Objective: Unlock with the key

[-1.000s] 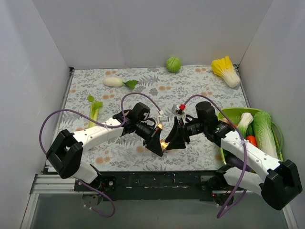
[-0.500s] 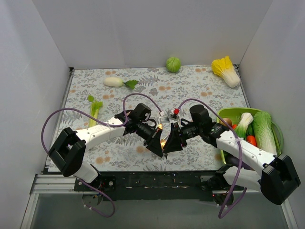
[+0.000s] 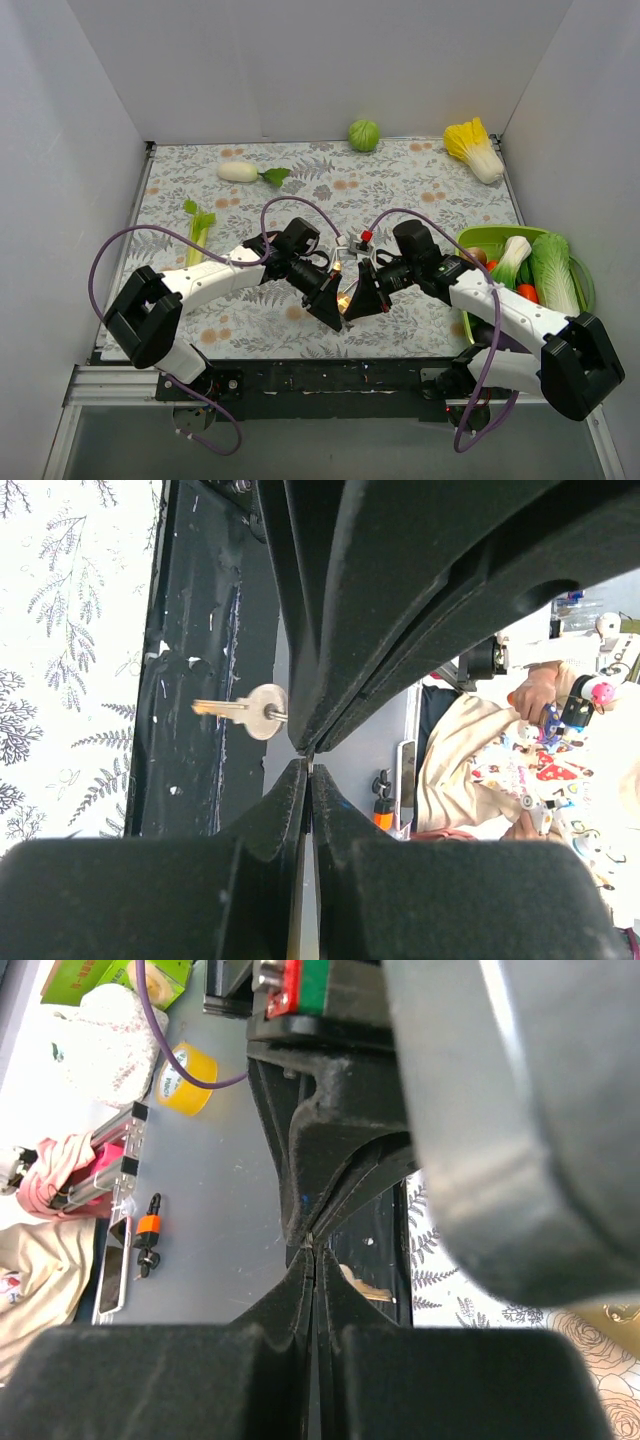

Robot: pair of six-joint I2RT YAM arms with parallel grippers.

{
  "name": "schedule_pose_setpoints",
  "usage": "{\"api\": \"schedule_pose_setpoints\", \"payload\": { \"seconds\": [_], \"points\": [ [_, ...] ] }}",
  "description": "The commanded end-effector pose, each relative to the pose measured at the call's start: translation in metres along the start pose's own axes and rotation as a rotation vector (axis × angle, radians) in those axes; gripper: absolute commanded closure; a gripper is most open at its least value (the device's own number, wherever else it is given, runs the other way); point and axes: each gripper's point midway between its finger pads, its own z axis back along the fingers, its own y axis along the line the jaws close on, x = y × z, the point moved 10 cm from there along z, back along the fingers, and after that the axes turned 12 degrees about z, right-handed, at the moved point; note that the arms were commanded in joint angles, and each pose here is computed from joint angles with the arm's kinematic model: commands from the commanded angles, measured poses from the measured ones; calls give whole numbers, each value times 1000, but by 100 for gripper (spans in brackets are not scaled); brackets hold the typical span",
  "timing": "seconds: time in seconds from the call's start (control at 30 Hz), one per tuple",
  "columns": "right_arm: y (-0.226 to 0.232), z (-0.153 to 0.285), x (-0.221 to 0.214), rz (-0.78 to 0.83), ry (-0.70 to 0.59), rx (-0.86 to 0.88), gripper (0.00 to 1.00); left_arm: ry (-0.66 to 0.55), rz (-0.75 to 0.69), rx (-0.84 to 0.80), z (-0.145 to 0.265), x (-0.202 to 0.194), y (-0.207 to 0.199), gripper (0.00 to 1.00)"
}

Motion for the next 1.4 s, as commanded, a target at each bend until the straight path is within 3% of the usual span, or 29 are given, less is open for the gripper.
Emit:
{"api": "schedule_pose_setpoints", "payload": {
  "seconds": [0.0, 0.23, 0.27, 0.3, 0.33, 0.4, 0.43, 0.5, 0.7, 0.87, 1.07, 1.37],
  "points": [
    [5, -1, 8, 13, -5, 57, 99, -35, -84, -6, 4, 12, -12, 100],
    [5, -1, 10, 8, -18, 75, 99, -149, -78, 137, 3, 24, -5, 97],
    [4, -1, 10, 0, -16, 52, 99, -165, -74, 155, 2, 25, -2, 86],
    [3, -1, 9, -18, -15, 32, 99, -197, -85, 179, 3, 29, -1, 52],
    [0, 0, 8, -34, -17, 5, 99, -222, -65, 204, 3, 31, 0, 37],
    [-8, 4, 5, -54, -25, -66, 99, -284, -68, 265, 4, 35, 6, 21],
    [-13, 9, -2, -95, -33, -106, 99, -308, -74, 275, 6, 35, 5, 9],
    [-21, 17, -8, -120, -56, -182, 99, -377, -77, 327, 8, 35, 11, 2],
    [-36, 57, -20, -152, -169, -415, 99, -468, -99, 462, 12, 34, 26, 2],
    [-42, 90, -19, -168, -224, -668, 99, -410, -110, 602, -6, 41, 44, 2],
    [-33, 110, -13, -150, -258, -846, 99, -370, -101, 795, -29, 59, 56, 2],
    [-14, 118, -8, -92, -287, -967, 99, -289, -96, 957, -49, 66, 74, 5]
  ]
}}
